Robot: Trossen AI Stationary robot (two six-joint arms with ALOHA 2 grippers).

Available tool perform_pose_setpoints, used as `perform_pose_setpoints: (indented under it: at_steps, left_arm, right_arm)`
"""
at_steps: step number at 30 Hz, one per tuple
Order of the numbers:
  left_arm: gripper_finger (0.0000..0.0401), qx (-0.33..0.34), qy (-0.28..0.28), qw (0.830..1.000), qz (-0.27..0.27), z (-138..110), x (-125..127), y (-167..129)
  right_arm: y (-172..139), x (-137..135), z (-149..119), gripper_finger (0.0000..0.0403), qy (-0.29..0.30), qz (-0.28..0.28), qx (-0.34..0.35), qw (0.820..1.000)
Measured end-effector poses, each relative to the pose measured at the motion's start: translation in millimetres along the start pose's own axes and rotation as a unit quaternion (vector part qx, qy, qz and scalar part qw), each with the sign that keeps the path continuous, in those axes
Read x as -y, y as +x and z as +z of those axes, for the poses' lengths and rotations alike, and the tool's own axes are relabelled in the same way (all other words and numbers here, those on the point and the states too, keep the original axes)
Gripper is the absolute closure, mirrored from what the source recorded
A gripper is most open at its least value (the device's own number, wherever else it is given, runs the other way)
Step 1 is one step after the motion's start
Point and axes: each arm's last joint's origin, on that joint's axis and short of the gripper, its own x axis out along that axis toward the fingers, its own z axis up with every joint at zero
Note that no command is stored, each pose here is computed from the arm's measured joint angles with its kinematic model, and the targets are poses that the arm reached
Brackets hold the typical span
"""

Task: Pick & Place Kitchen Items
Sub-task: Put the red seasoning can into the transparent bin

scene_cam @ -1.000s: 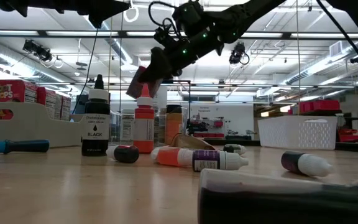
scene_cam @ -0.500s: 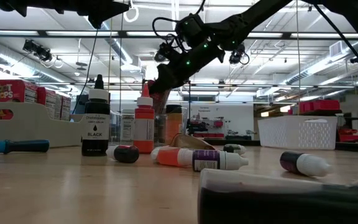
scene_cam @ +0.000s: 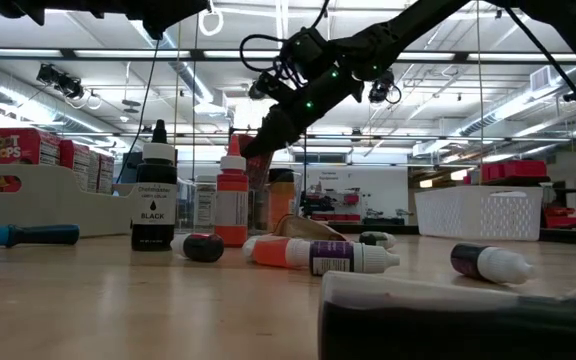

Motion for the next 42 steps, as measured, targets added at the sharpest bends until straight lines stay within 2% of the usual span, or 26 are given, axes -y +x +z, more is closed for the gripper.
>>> perform_pose_setpoints:
  at_steps: [7,11,15,20,23,26,32,36,42]
  left_arm:
    - [0.0170,0.013,0.025,1.000,0.002,2,0,0]
    - [0.0170,0.024,0.027,0.999,0.004,5,-1,0]
    - [0.0170,0.029,0.031,0.999,0.005,5,-1,0]
    - [0.0170,0.028,0.032,0.999,0.004,5,-1,0]
    - [0.0170,0.025,0.028,0.999,0.004,5,-1,0]
    - [0.0170,0.016,0.031,0.999,0.002,3,0,0]
    - [0.0170,0.004,0.030,1.000,0.000,1,0,0]
    - [0.0170,0.003,0.021,1.000,0.000,0,0,0]
    - [0.0170,0.003,0.015,1.000,0.000,0,0,0]
  right_arm:
    - [-15,12,26,0.0177,0.014,0.014,-0.038,0.999]
    - [-21,18,40,0.0183,0.025,0.008,-0.016,1.000]
    - [-1,11,25,0.0186,0.037,0.024,-0.042,0.998]
    - [26,11,4,0.0177,0.079,0.009,-0.063,0.995]
    - [35,11,-8,0.0182,0.072,0.007,-0.088,0.993]
    - [33,11,-9,0.0186,0.061,-0.014,-0.112,0.992]
    - [30,6,-17,0.0171,0.035,0.012,-0.155,0.987]
    - [30,6,-17,0.0165,0.011,0.024,-0.156,0.987]
    - [30,5,-16,0.0163,0.013,0.027,-0.149,0.988]
